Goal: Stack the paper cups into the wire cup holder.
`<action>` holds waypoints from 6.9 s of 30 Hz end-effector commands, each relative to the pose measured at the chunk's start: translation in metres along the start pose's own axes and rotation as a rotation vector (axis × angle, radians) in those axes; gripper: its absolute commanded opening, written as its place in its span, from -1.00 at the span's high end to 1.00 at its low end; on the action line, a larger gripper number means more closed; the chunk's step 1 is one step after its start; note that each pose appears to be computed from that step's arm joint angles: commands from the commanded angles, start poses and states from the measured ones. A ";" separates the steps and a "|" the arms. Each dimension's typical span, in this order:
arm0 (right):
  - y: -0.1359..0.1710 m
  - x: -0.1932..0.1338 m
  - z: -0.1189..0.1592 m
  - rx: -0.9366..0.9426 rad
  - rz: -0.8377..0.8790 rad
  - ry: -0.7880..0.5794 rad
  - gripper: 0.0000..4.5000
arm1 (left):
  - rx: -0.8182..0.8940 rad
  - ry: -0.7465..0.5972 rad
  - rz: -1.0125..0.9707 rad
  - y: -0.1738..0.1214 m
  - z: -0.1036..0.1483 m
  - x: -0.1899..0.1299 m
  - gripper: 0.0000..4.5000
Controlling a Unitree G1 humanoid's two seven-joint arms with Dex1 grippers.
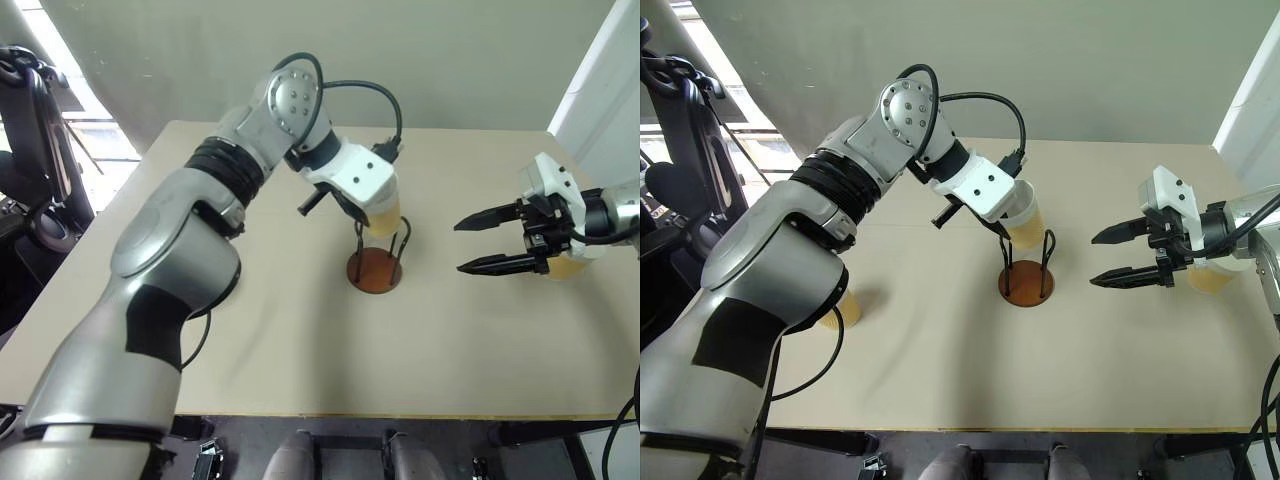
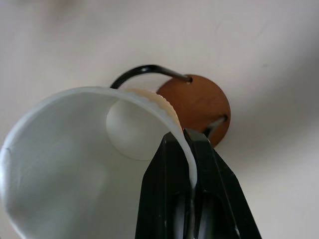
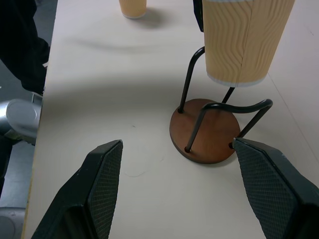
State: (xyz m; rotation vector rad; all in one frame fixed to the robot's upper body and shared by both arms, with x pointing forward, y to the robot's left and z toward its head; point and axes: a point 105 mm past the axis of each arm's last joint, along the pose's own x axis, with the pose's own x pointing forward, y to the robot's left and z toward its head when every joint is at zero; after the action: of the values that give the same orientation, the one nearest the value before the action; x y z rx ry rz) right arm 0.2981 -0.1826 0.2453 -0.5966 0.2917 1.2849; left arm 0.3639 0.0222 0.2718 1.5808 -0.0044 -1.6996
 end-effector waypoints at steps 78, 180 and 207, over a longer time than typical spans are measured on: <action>-0.071 -0.110 -0.150 -0.030 -0.379 0.808 -0.62 | -0.497 -0.606 0.488 0.014 -0.001 -0.101 -0.99; -0.025 0.072 0.071 -0.720 0.054 0.378 0.98 | -0.766 -0.340 0.328 -0.084 -0.085 -0.034 -1.00; -0.030 0.075 0.063 -0.803 0.075 0.442 0.98 | -0.788 -0.319 0.328 -0.093 -0.092 -0.032 -1.00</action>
State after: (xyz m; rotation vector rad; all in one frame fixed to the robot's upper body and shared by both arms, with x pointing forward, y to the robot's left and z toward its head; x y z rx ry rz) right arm 0.3401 -0.0883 0.2543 -1.5333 0.1674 1.3458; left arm 0.3911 0.1464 0.2220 0.6649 0.2396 -1.4017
